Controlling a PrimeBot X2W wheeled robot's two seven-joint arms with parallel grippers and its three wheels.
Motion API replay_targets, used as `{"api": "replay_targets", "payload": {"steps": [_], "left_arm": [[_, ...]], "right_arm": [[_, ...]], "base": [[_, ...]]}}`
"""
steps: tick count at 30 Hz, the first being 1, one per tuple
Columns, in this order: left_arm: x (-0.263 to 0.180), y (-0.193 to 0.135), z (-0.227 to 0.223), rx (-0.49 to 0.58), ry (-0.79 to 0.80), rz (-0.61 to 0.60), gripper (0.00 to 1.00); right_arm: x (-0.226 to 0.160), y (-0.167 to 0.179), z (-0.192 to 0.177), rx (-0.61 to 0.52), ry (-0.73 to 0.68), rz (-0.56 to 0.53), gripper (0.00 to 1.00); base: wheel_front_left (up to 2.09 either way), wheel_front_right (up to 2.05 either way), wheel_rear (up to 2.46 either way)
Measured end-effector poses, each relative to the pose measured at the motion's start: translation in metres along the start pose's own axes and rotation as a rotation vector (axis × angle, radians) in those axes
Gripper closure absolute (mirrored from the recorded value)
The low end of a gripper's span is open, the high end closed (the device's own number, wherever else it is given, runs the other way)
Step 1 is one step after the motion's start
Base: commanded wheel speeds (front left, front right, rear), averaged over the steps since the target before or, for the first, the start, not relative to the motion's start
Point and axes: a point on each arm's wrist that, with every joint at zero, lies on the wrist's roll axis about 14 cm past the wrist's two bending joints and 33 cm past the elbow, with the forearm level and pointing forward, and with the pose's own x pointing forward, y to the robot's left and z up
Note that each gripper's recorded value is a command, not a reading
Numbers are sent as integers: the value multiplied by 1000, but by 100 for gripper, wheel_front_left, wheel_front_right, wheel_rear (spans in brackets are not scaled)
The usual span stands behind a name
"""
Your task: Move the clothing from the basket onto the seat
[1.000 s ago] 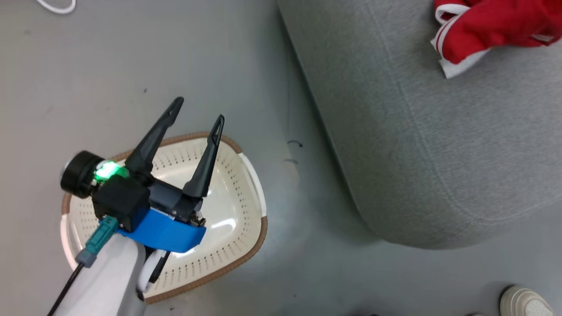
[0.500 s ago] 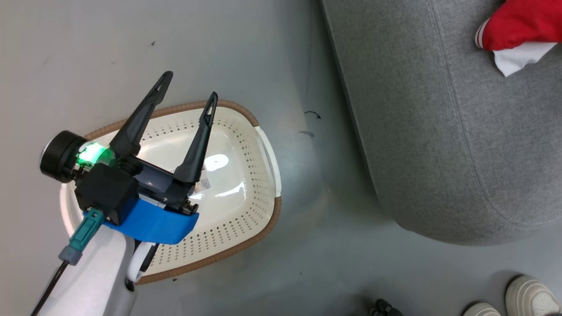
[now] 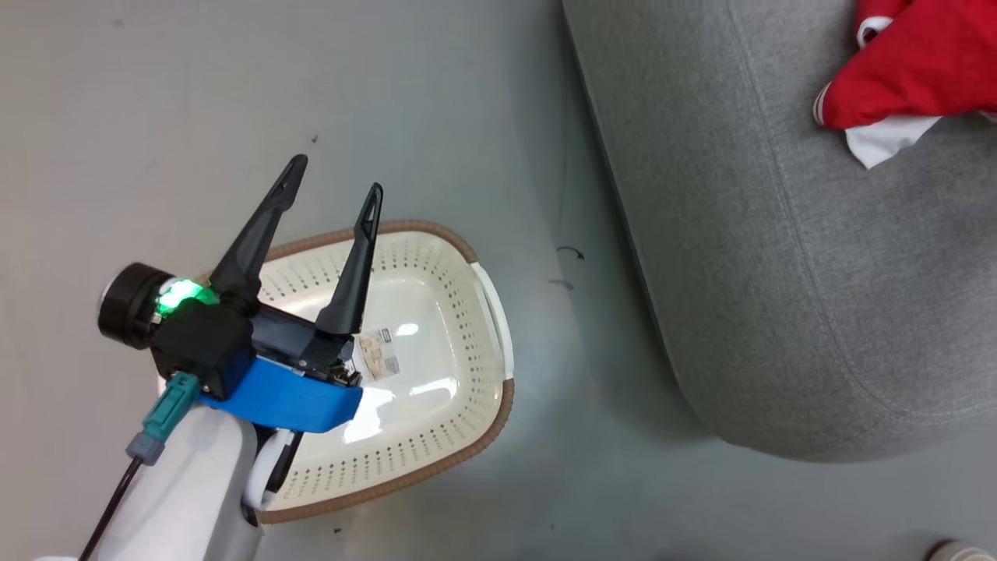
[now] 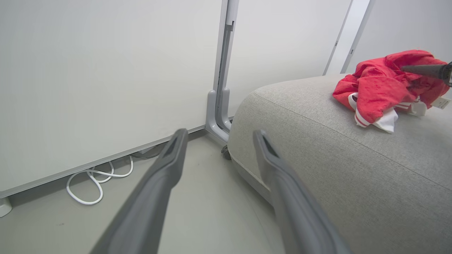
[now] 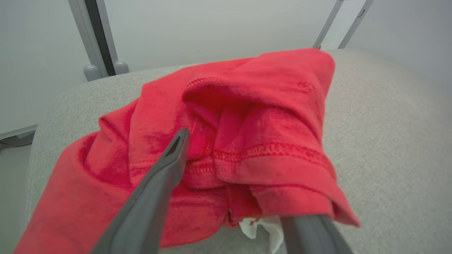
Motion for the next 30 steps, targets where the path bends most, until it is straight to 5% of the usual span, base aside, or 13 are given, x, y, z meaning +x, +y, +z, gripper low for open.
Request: {"api": "replay_targets", "payload": {"steps": [17,30], "left_arm": [[-43,-13,61,-7,-77,138,0],[-98,3,76,-10,-94,309,0]], "right_arm": [[-71,1,18,97,-87,73,0],[-144,63,19,168,-221,263,0]], "base": [[0,0,0],[0,0,0]]}}
